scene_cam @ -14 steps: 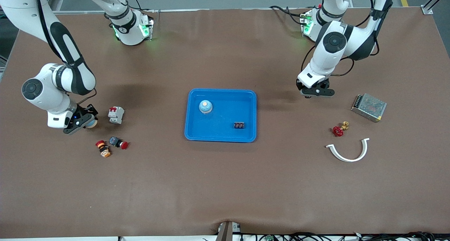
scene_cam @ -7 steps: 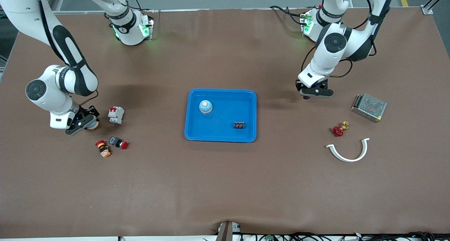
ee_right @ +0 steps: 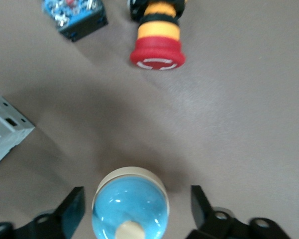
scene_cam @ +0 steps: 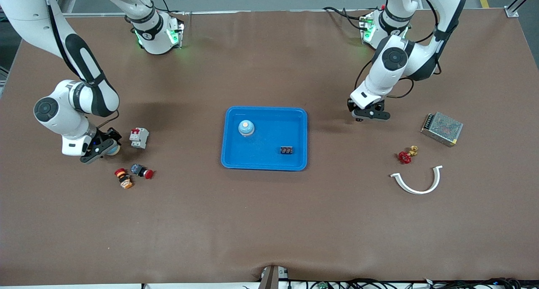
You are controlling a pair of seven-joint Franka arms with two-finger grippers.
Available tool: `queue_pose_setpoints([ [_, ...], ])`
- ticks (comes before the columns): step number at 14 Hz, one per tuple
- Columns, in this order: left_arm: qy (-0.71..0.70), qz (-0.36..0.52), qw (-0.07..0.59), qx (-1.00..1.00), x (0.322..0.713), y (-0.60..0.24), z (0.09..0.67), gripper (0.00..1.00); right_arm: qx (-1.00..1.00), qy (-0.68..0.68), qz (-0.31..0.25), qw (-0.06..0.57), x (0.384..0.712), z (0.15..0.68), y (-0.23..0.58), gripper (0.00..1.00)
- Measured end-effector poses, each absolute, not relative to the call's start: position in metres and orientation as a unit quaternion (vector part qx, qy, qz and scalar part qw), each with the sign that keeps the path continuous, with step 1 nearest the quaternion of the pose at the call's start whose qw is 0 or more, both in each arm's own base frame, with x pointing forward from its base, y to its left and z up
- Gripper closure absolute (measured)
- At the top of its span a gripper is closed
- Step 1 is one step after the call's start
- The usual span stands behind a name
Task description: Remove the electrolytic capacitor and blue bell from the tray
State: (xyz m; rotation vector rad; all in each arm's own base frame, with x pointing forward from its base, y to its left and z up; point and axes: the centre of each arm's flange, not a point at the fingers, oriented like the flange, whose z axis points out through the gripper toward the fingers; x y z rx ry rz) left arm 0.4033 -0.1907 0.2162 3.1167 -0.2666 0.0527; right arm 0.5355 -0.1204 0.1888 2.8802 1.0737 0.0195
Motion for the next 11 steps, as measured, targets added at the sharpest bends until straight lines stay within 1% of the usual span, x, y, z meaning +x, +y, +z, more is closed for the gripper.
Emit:
queue_pose_setpoints([
  [1, -0.082, 0.015, 0.012, 0.996, 0.406, -0.200, 0.213, 0.65, 0.937, 0.349, -0.002, 0.029, 0.543, 0.201, -0.122, 0.00],
  [3, -0.078, 0.011, 0.022, 0.997, 0.408, -0.218, 0.208, 0.65, 0.939, 0.343, -0.024, 0.014, 0.568, 0.247, -0.125, 0.00],
  [6, -0.078, 0.010, 0.030, 0.996, 0.408, -0.230, 0.204, 0.65, 0.953, 0.299, -0.053, -0.005, 0.608, 0.364, -0.113, 0.00],
  [8, -0.080, 0.007, 0.030, 0.996, 0.407, -0.232, 0.202, 0.65, 0.967, 0.248, -0.054, -0.003, 0.625, 0.426, -0.073, 0.00],
  [9, -0.080, 0.007, 0.031, 0.996, 0.407, -0.232, 0.200, 0.65, 0.973, 0.223, -0.055, 0.000, 0.630, 0.445, -0.043, 0.00],
  [11, -0.079, 0.008, 0.034, 0.996, 0.407, -0.233, 0.198, 0.65, 0.983, 0.175, -0.059, 0.006, 0.633, 0.464, 0.025, 0.00],
])
